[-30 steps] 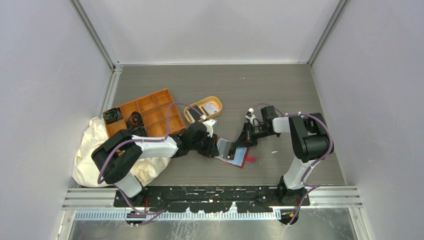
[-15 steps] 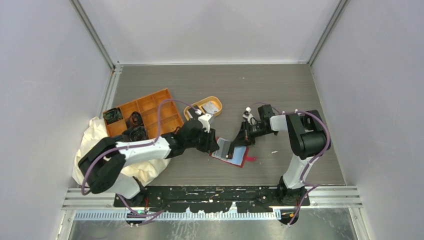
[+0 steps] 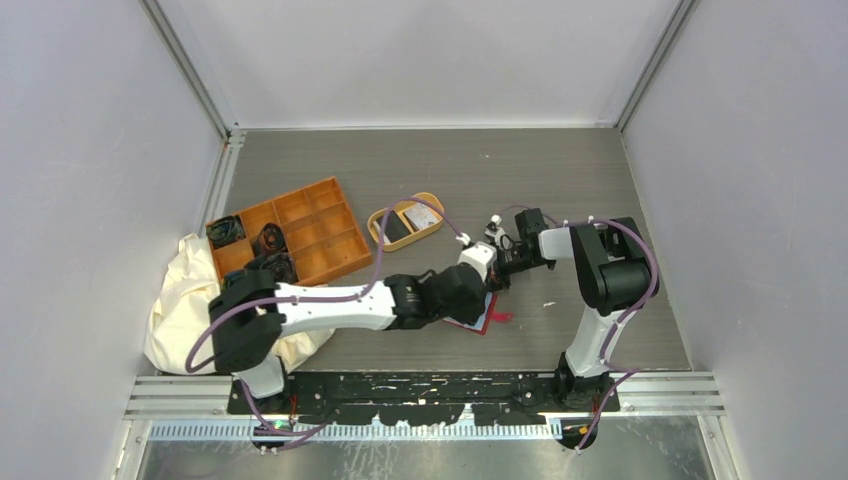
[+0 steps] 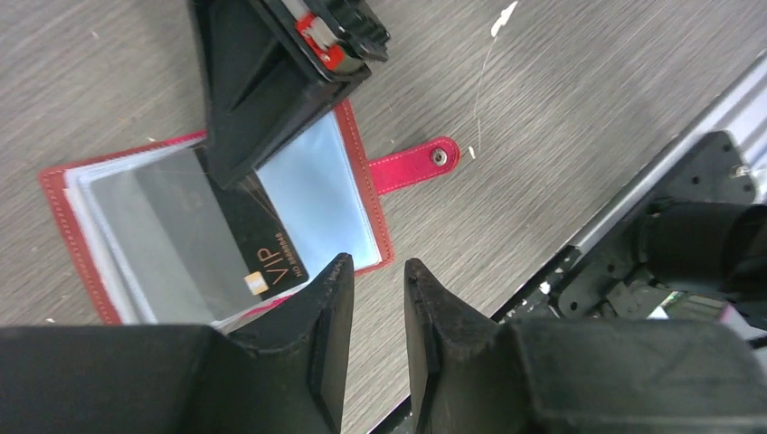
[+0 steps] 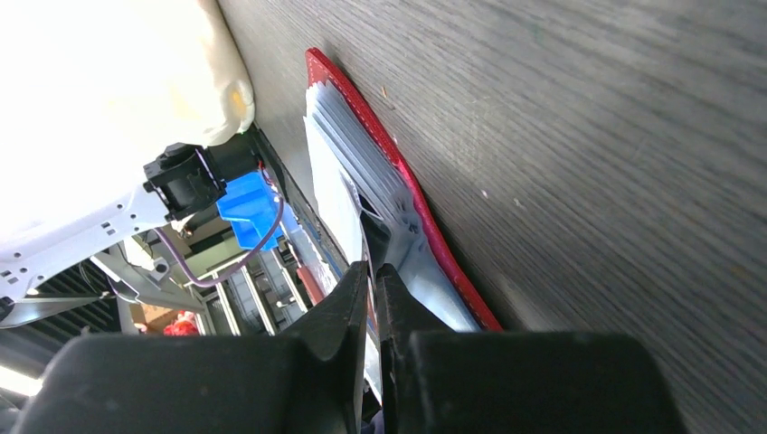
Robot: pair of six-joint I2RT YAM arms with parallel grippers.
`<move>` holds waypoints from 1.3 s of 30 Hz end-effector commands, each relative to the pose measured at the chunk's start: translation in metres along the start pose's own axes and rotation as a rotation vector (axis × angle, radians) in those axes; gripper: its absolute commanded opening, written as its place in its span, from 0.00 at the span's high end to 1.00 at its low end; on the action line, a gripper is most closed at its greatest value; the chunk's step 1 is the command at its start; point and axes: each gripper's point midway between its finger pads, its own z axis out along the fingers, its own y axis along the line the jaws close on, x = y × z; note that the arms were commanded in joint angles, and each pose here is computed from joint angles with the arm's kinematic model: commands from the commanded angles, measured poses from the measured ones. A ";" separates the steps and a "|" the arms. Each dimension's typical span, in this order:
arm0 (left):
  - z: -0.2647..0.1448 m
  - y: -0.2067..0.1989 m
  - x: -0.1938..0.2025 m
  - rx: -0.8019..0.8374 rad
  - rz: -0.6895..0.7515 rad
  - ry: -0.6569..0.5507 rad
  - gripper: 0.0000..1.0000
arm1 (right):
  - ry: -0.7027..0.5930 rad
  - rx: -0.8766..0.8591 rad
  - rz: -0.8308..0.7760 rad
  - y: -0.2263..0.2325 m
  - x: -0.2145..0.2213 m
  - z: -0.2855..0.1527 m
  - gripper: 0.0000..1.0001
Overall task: Put the credit cards into the card holder
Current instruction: Insert the credit card into the card holder.
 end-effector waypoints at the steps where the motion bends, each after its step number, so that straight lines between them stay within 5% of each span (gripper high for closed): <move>1: 0.012 0.007 0.005 -0.135 0.031 0.028 0.72 | -0.013 0.038 -0.033 -0.004 -0.009 0.001 0.88; 12: 0.049 -0.003 0.026 -0.121 0.061 0.118 0.71 | -0.008 0.045 -0.030 -0.005 -0.009 0.001 0.87; 21: 0.058 0.031 0.033 -0.254 0.068 0.184 0.65 | 0.003 0.047 -0.026 -0.007 -0.008 0.001 0.87; 39: 0.037 0.068 0.015 -0.303 0.053 0.152 0.59 | 0.014 0.046 -0.099 0.009 -0.011 -0.010 0.57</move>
